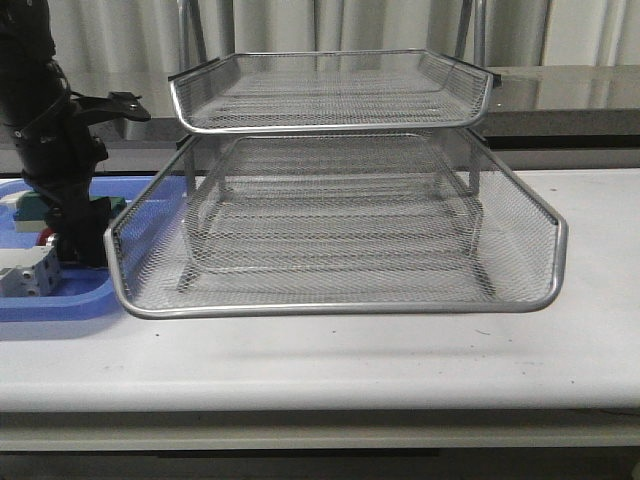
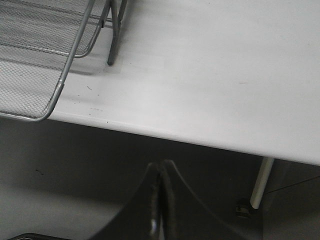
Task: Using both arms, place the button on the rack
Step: 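Lower the left gripper over the red push button in the blue tray, then grasp the red push button with the left gripper and lift it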
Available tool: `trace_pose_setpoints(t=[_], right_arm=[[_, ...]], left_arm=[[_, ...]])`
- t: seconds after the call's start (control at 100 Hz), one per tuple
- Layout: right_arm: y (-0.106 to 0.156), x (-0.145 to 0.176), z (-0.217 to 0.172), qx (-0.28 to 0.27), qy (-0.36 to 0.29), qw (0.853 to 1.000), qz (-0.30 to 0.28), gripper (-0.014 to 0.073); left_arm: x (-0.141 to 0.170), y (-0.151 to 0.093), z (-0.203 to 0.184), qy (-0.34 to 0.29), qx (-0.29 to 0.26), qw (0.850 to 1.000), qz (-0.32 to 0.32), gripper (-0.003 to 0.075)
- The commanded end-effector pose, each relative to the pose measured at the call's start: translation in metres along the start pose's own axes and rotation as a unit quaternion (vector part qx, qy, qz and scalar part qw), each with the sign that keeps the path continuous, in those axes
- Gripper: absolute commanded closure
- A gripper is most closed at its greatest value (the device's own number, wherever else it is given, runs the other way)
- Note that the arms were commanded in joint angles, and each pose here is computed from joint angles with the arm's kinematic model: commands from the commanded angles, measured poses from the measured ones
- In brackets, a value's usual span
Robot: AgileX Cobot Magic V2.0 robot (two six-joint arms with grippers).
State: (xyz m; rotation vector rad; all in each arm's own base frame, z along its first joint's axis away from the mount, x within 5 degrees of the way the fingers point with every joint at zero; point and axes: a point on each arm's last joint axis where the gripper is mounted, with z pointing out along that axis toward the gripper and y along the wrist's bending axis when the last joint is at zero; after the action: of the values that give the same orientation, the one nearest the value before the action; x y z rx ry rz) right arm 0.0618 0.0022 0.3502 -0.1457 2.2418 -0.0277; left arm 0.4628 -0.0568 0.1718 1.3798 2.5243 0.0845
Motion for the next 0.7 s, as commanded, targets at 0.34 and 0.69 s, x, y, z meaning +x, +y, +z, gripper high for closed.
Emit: trace_pose_setpoints(t=[0.34,0.69], right_arm=[[-0.002,-0.012,-0.007,0.009,-0.044,0.999,-0.001,0.0666],[-0.002,-0.012,-0.007,0.008,-0.043,0.999,-0.001,0.0666]], left_arm=[[-0.006,0.005,-0.014,-0.018,-0.019,1.000,0.001,0.0060],[-0.007,0.007,-0.014,-0.024,-0.028,0.999,0.002,0.0323]])
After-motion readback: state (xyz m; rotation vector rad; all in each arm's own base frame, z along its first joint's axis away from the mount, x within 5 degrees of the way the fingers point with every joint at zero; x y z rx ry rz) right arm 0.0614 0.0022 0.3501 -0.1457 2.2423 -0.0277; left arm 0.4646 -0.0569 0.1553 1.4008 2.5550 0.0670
